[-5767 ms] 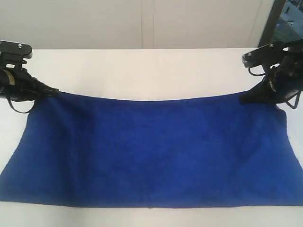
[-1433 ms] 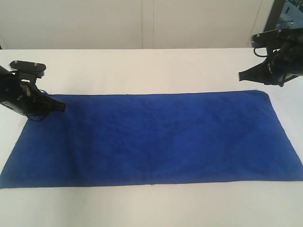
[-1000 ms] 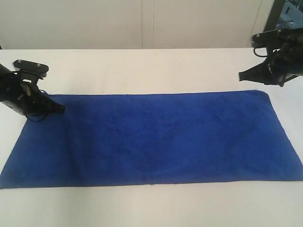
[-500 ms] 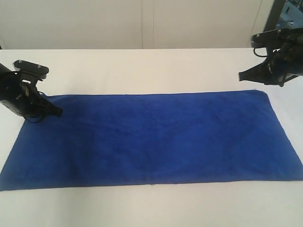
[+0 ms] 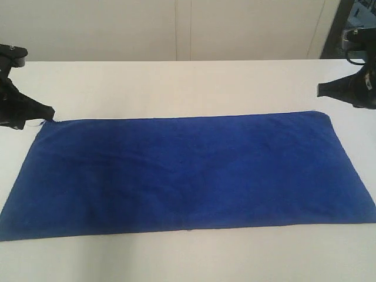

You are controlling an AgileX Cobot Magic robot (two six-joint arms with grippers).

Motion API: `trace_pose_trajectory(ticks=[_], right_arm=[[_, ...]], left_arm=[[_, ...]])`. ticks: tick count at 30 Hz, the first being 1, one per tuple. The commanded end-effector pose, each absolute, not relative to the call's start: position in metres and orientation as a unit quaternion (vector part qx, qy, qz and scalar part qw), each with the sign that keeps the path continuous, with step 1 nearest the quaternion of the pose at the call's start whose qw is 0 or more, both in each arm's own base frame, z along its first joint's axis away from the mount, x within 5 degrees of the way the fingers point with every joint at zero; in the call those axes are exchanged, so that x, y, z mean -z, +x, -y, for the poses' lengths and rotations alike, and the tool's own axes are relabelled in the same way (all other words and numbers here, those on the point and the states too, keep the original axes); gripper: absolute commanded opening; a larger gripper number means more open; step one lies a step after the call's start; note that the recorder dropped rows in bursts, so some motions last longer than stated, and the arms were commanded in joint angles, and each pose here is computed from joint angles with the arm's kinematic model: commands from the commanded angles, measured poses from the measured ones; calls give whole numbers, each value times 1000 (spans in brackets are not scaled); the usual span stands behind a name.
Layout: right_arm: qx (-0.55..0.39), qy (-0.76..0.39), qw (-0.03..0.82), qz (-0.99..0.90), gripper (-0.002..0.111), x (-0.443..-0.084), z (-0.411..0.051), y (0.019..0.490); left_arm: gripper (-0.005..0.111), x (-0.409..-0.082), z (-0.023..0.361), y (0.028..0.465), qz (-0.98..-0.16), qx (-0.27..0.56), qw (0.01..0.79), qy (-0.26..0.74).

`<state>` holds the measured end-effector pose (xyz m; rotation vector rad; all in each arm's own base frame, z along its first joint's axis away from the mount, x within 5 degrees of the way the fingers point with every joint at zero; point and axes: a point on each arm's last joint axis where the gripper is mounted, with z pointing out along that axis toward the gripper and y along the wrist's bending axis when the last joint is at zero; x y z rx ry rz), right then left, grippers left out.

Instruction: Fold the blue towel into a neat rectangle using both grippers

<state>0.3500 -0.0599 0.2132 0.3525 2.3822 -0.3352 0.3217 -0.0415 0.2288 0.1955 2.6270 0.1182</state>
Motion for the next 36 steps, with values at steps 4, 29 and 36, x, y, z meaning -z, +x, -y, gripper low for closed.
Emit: trace_pose_trajectory(ticks=[4,29,36], right_arm=[[95,160,313,-931,0,-232,51,304],[-46,54,279,-958,0,-279,14,242],[-45,50,281,-957,0,-279,14,243]], left_arm=[[0,-268,50,277,-974,40,211,75],[0,-323,23,44,-920,122,364,79],[0,-326,14,-1,-876,106,459,103]])
